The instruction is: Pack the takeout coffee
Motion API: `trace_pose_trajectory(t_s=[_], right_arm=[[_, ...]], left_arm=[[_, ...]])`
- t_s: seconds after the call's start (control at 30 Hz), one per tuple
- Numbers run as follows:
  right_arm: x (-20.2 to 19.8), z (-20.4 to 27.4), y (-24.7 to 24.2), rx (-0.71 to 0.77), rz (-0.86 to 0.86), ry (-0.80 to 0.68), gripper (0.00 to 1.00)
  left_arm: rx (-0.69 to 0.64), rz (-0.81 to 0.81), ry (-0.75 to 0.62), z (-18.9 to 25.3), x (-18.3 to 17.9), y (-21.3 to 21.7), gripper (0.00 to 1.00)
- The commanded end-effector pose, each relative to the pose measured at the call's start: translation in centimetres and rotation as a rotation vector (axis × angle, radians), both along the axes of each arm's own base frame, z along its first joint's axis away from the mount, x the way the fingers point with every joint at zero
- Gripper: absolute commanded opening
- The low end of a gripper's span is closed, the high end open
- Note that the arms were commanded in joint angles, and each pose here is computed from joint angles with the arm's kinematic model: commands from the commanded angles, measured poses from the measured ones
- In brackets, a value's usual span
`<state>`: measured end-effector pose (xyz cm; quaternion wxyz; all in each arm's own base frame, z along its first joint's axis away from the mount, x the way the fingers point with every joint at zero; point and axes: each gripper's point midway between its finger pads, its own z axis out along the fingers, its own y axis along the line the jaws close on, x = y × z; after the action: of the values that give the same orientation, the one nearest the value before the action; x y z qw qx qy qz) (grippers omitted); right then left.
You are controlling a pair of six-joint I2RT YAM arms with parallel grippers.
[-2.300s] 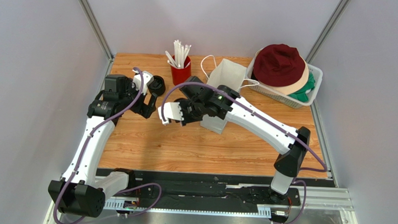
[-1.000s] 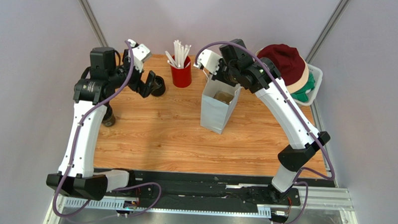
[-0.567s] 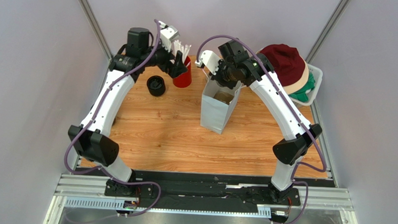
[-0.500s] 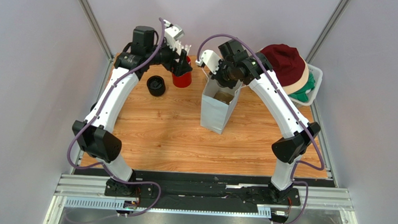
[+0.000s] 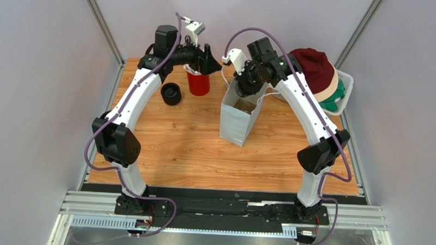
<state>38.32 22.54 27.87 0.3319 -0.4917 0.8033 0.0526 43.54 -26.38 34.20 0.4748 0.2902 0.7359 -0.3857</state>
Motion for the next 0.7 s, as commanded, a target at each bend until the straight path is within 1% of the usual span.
trace_pose_trajectory(t_s=[0.0,0.3,0.57,0.6,0.67], right_arm=[[1.0,2.2,0.8,0.105,-0.016,-0.052,0.0],[1.4,1.1,0.2,0.096,-0.029,-0.044,0.0],[1.7,0.4,-0.4,0.083,-0.053,-0.03,0.0],[1.7,0.3,-0.5,0.081,-0.055,-0.027,0.0],[1.6,0.0,-0.5,0.078,-0.053,-0.021,0.0]], left_arm=[[-0.112,-0.081,-0.073,3.8,-0.9,-1.7,0.99],[-0.178,-0.141,-0.048,4.7,-1.9,-2.6,0.99],[-0.138,-0.169,0.004,2.1,-1.6,-4.7,0.99],[-0.137,-0.177,0.005,2.0,-1.8,-5.0,0.97],[-0.132,-0.186,0.015,1.5,-1.8,-5.4,0.9]])
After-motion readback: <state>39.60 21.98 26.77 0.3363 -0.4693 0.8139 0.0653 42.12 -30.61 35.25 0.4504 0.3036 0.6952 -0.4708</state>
